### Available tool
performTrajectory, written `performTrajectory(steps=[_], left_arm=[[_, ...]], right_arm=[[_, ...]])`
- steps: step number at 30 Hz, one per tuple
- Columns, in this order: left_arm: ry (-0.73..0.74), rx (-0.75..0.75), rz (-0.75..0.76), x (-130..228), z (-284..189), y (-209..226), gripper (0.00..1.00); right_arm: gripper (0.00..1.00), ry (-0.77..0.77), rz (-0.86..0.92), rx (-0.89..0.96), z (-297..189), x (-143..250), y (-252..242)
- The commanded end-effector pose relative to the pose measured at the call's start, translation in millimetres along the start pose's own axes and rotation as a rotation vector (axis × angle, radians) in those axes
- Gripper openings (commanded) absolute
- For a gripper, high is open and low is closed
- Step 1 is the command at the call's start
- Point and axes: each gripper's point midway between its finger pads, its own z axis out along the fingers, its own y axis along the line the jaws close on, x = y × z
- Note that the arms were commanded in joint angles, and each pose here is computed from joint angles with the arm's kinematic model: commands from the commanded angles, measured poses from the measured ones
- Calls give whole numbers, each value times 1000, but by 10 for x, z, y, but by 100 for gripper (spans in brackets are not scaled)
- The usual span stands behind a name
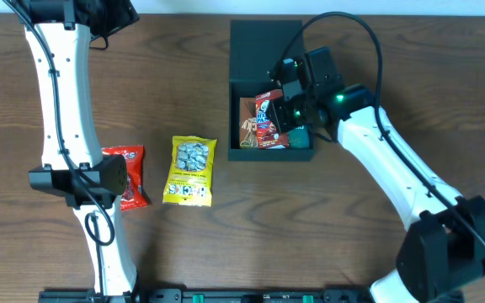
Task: Pack container
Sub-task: 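Push the Hello Panda box upright with the right gripper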
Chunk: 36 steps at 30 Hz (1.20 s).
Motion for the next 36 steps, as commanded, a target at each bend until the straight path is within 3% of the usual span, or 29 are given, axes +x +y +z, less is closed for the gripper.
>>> performTrajectory(steps=[1,4,12,28,36], left_arm=[[5,-3,24,6,29,0,83],[5,-2,25,7,29,0,84],[9,-2,26,17,29,-4,84],[15,18,67,106,22,-185,84],[48,86,136,295,-3,-501,84]], right_arm=[[2,-17,-32,-22,56,-64,197],[2,2,5,67,137,-17,50],[1,95,45,56,458,193,-51],[2,142,63,234,377,318,-532],[1,155,103,255,320,356,-708]])
